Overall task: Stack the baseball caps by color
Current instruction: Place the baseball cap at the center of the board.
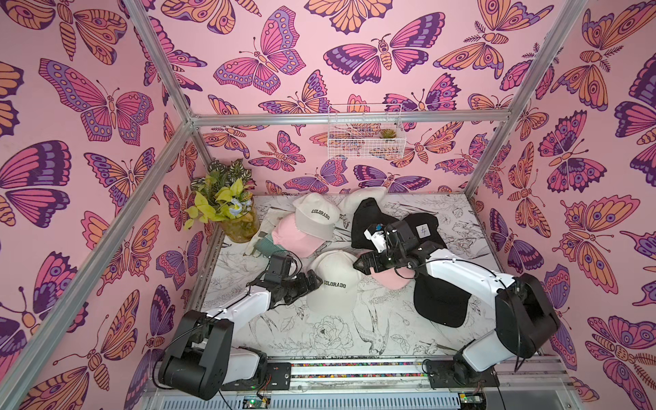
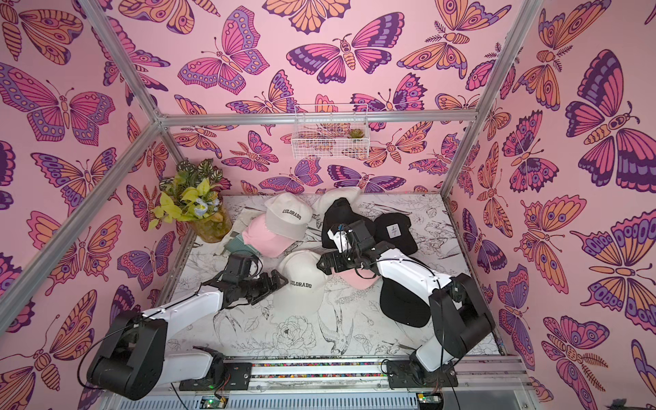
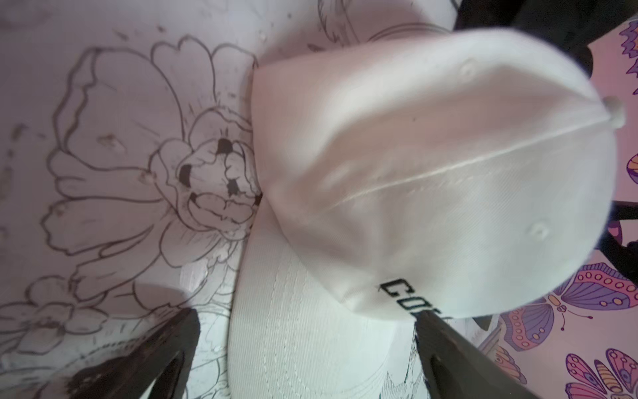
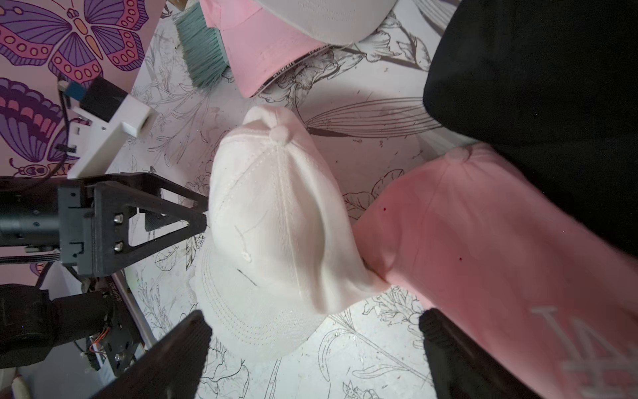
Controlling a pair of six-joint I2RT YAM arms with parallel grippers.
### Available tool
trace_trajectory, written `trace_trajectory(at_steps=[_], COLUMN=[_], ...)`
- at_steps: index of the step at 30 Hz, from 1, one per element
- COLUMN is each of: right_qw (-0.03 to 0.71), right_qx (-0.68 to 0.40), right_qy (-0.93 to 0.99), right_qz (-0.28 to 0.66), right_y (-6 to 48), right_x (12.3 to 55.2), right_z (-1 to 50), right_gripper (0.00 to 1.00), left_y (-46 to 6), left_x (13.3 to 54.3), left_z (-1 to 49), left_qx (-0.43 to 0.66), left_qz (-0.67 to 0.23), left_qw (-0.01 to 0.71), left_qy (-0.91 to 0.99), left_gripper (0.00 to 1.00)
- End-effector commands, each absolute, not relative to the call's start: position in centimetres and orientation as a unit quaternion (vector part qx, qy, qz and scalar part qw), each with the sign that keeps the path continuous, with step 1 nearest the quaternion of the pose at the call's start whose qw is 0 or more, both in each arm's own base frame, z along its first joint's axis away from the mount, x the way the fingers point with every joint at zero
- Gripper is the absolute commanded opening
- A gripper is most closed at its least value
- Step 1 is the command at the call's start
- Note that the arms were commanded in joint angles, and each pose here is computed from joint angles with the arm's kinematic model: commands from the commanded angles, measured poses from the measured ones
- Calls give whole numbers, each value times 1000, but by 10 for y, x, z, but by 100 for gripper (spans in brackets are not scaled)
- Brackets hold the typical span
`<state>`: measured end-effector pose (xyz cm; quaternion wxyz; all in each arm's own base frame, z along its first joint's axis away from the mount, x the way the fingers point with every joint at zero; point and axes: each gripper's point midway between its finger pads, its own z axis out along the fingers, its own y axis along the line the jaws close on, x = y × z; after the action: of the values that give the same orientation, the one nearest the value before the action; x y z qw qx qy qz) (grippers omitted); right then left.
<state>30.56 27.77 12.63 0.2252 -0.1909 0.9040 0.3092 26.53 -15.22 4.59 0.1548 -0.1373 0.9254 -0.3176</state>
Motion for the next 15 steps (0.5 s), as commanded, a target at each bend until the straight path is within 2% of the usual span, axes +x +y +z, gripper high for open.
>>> trace_trajectory(at_steps=[1,5,15], right_qw=[219,214,210], right_qx=[-187,-193,-197], right_qy=[894,899,893], right_qz=[342,331,345], right_y=[295,306,319], right_x=[294,296,304], right_z=[123,105,102], right_gripper=[99,99,99], left_y=[-163,-174,-184], left_x=[251,243,233], left_z=[48,45,44], left_qx=[-127,-123,-116], left_qz=[-350,-377,-387], left_qw=[139,122,114], left_qy=[918,910,908], left_gripper=[100,100,100])
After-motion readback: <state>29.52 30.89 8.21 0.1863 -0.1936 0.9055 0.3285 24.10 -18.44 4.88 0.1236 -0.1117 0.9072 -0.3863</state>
